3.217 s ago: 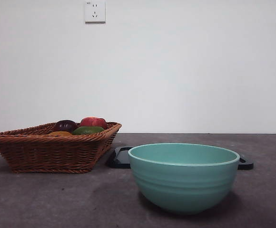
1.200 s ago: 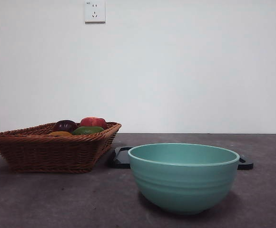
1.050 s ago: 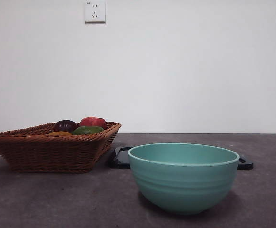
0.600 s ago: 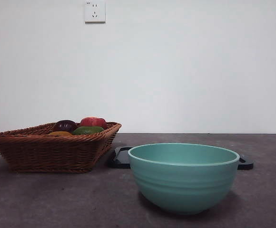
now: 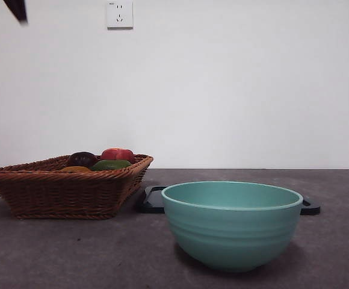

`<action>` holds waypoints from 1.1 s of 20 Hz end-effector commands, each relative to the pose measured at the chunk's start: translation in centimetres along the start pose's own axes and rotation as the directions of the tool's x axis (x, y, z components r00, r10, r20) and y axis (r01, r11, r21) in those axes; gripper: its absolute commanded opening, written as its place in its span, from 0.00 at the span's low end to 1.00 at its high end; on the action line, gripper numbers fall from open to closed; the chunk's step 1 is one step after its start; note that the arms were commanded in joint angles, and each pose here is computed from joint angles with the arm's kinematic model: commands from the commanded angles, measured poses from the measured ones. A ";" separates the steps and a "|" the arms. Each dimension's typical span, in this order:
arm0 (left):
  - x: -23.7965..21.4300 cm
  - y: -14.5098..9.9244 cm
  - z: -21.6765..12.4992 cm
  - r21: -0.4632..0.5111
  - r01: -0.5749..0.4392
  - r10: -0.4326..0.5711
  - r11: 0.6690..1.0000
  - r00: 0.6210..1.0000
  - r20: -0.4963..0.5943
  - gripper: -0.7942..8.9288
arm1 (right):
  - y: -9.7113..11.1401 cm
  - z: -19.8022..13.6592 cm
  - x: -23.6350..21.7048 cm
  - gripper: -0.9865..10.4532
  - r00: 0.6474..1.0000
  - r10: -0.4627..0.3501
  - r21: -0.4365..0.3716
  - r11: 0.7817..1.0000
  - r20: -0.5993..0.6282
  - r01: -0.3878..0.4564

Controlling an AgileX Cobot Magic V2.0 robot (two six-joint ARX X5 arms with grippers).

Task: Pick up the wifruite, put it on the bowl, pick up the plate, put it on desk

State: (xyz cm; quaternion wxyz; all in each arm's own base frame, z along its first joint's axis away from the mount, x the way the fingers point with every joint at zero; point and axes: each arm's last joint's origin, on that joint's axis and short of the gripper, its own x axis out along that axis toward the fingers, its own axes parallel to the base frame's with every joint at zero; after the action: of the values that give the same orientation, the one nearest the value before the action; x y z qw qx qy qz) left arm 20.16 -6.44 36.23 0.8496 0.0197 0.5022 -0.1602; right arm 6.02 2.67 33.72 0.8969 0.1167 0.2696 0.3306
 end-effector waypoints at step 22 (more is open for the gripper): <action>20.8 -1.0 6.7 0.049 -0.066 0.073 0.997 0.986 -0.152 0.65 | 0.3 0.5 -0.2 0.68 1.000 0.011 -0.018 1.000 0.024 -0.011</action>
State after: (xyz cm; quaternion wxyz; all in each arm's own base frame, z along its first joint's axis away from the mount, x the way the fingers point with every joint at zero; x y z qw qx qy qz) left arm 34.25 -13.59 22.08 0.8120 0.0709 0.5613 -0.1434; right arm 6.07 2.68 33.81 0.8982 0.1157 0.2642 0.3316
